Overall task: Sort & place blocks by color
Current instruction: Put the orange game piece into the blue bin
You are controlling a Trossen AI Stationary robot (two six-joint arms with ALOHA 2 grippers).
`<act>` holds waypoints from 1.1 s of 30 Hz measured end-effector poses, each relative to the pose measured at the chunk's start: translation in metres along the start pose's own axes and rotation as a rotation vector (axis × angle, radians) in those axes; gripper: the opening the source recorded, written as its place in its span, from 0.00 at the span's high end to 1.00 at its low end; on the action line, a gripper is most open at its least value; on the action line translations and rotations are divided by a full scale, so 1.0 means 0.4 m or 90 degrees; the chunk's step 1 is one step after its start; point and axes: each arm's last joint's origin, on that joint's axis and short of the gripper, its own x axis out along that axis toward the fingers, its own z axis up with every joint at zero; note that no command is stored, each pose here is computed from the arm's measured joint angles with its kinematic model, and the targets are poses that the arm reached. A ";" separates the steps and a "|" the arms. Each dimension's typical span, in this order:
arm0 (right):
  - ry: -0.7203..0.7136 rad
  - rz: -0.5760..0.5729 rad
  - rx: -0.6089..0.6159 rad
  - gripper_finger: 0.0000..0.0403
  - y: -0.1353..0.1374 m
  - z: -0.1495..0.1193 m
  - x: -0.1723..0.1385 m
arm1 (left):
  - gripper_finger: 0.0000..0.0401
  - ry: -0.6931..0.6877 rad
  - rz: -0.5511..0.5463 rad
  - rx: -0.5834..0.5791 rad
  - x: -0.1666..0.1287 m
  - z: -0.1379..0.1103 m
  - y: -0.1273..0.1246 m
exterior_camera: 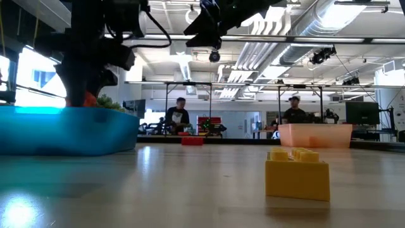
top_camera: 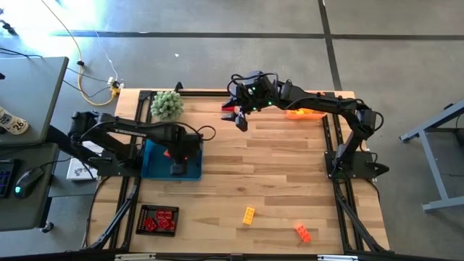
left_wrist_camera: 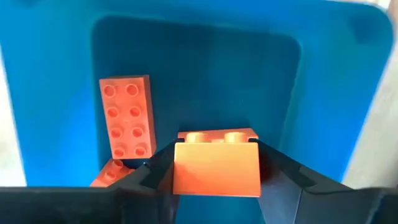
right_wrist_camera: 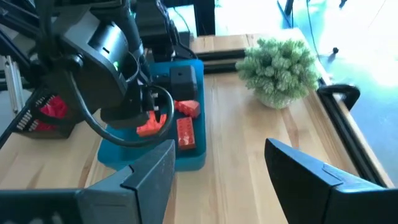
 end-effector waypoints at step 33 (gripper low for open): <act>0.093 -0.094 0.130 0.41 -0.040 -0.041 -0.016 | 0.58 -0.101 0.044 0.017 -0.091 -0.005 0.063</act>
